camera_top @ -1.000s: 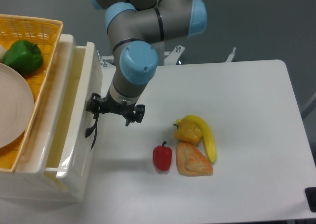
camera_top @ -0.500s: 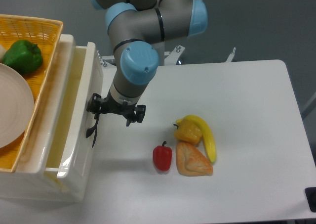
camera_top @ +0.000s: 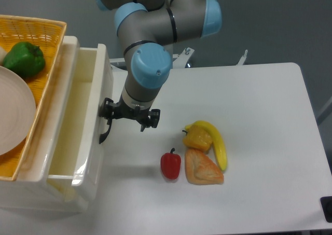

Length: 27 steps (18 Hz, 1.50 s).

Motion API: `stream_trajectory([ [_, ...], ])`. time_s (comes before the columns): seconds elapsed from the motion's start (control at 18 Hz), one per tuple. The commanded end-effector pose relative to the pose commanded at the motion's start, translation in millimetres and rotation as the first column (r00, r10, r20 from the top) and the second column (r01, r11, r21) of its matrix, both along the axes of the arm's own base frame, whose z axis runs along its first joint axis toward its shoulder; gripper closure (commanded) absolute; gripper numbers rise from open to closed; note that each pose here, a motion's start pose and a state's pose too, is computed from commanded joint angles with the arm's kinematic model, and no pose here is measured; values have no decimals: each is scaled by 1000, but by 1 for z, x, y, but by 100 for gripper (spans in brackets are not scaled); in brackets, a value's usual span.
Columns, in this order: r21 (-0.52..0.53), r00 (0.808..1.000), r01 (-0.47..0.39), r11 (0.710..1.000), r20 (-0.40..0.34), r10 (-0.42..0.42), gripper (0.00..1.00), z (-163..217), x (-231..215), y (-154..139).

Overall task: Slide the top white drawer open
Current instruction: 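Pull the upper drawer outward from the cabinet by its handle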

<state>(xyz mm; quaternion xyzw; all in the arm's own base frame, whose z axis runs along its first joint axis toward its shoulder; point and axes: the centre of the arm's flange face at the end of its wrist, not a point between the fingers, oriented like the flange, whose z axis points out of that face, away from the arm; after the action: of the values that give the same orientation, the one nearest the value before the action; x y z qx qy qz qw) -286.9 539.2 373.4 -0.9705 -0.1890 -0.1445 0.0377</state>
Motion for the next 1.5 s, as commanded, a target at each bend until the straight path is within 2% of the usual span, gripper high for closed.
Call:
stream_trajectory([
  [1.5,7,995,-103,995,-5,103,0,1,-59,-30],
])
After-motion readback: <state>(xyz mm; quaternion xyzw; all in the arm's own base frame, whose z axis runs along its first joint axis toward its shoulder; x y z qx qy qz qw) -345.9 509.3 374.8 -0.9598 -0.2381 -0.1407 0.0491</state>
